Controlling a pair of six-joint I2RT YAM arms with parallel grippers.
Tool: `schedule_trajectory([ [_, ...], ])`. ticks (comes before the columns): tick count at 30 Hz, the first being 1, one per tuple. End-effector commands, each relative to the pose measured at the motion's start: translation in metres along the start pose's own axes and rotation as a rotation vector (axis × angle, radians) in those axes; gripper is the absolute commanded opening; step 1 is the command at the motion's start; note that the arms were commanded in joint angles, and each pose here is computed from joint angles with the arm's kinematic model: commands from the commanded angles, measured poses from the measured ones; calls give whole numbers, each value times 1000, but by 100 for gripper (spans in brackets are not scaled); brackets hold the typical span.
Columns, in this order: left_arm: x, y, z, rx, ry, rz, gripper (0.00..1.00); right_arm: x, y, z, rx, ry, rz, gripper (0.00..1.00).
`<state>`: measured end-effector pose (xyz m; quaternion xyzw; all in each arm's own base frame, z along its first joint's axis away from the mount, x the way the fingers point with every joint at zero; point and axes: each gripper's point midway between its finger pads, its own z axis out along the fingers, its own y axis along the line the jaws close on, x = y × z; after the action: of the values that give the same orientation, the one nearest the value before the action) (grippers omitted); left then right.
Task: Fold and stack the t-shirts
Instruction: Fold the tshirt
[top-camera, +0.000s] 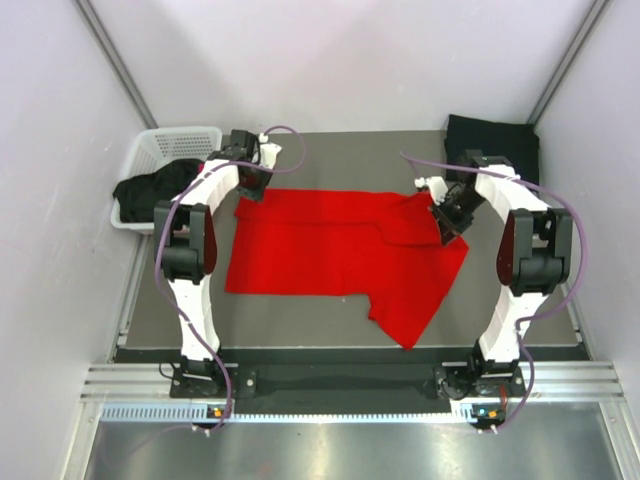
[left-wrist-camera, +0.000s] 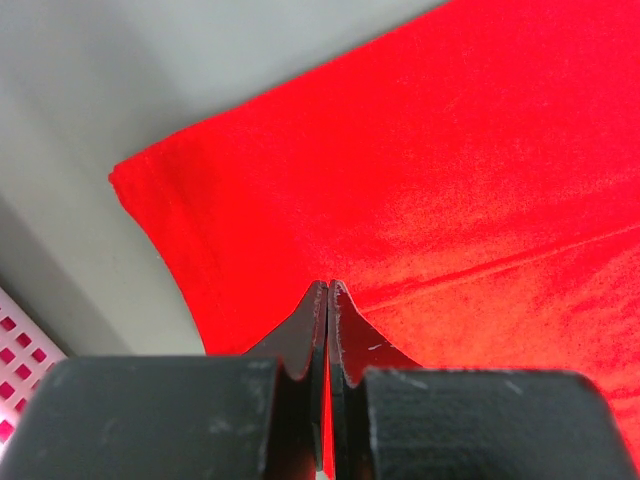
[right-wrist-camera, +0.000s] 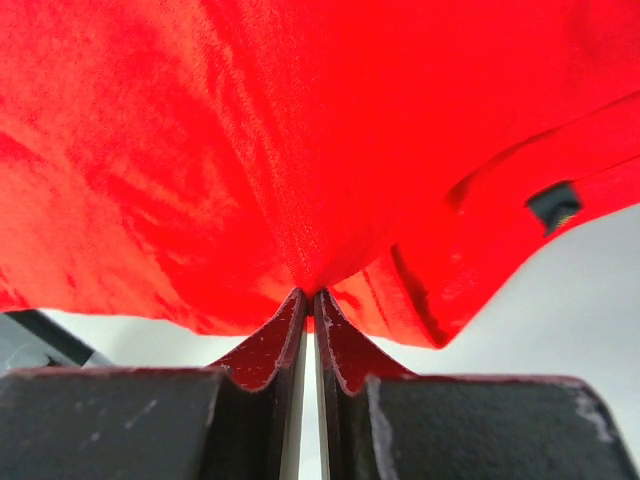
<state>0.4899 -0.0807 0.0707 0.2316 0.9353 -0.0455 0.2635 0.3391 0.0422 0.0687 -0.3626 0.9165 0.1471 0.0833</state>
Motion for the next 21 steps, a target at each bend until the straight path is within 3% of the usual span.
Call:
schedule_trajectory([
  [1,-22,3,-3,-5,-67,14,1,5,13,-14,-21,-9,16,7],
  [14,-23,2,2,11,-72,4,1,-8,37,-22,-42,-9,-4,7],
  [17,-24,2,1,9,-73,6,1,-1,33,-20,-28,17,-9,16],
  [21,-31,10,-4,-5,-90,11,1,5,30,-29,-25,28,-9,18],
])
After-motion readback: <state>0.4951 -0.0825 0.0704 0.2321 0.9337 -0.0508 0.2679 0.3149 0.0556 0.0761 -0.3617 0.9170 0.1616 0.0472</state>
